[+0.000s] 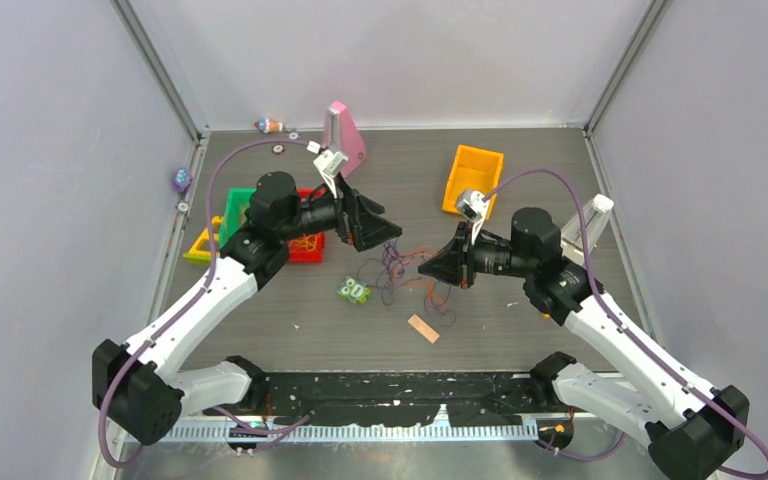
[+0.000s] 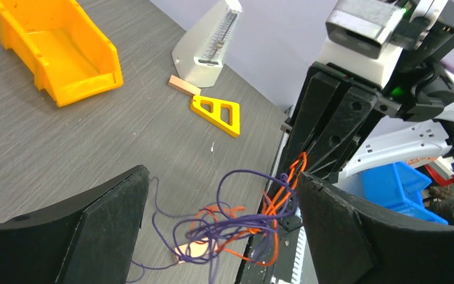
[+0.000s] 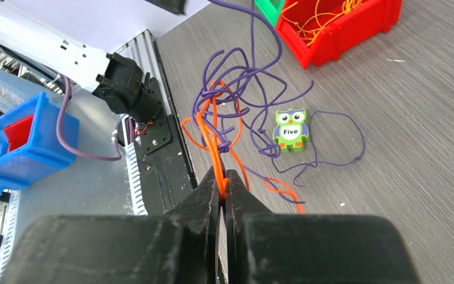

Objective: Untangle the cables
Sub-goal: Untie the cable.

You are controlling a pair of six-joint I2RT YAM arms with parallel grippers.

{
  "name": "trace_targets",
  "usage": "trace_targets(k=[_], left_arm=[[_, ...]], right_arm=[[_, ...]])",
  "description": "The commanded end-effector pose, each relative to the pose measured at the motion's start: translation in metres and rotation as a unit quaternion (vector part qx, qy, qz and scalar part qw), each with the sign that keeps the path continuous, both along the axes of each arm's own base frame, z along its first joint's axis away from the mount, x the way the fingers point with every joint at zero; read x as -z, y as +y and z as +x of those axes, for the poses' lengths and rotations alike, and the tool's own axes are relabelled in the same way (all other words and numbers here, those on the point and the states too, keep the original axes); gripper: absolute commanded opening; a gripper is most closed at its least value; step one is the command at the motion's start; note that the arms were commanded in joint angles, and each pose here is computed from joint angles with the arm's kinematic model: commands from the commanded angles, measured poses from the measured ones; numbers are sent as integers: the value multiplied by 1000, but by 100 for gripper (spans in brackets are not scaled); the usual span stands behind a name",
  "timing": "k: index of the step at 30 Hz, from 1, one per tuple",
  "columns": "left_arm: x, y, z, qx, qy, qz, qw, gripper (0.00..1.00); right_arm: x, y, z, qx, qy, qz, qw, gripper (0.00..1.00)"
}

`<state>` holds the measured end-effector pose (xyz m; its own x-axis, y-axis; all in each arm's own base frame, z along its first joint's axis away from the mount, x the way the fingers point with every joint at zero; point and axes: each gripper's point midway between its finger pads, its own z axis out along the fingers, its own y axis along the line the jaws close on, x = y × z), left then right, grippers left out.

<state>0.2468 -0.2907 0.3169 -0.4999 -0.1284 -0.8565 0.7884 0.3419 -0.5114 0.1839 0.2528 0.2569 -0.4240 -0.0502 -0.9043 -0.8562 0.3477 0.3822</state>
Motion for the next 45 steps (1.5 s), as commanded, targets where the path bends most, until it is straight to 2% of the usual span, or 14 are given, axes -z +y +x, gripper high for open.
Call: trace_targets(k=[1, 4, 7, 8, 11, 14, 19, 22, 33, 37, 39, 40, 42, 45], left_arm=[[-17, -4, -2, 23, -50, -7, 998, 91], [-6, -4, 4, 13, -47, 7, 999, 73], [-6, -8, 3, 28, -43, -3, 999, 9], [-9, -8, 3, 23, -42, -6, 999, 0], [-7, 14, 26, -75, -45, 9, 996, 0], [4, 57, 48, -194, -23, 21, 981, 0], [38, 140, 70, -370, 67, 77, 923, 0], [49, 169, 73, -418, 87, 78, 901, 0], [32, 237, 56, -546, 52, 64, 834, 0], [18, 238, 53, -540, 41, 57, 839, 0], [11, 236, 52, -532, 37, 60, 844, 0], [7, 231, 52, -521, 31, 59, 851, 0], [-4, 220, 51, -493, 21, 57, 868, 0], [-18, 192, 48, -419, 12, 48, 907, 0]], right_arm=[[-30, 6, -6, -31, -41, 15, 999, 6], [-35, 8, -9, -37, -45, 19, 998, 6], [-38, 7, -7, -30, -49, 17, 998, 6], [-35, 4, -1, -10, -48, 9, 999, 6], [-22, -12, 28, 88, -37, -25, 995, 6], [13, -58, 72, 273, -5, -106, 956, 6], [64, -156, 99, 526, 56, -216, 821, 5], [82, -180, 98, 583, 93, -212, 779, 6], [77, -235, 86, 704, 93, -174, 683, 7], [74, -214, 96, 639, 84, -194, 740, 13], [72, -199, 99, 599, 81, -194, 772, 36], [72, -191, 100, 582, 85, -191, 786, 59], [70, -177, 101, 548, 82, -185, 812, 77], [71, -129, 95, 419, 70, -160, 891, 81]])
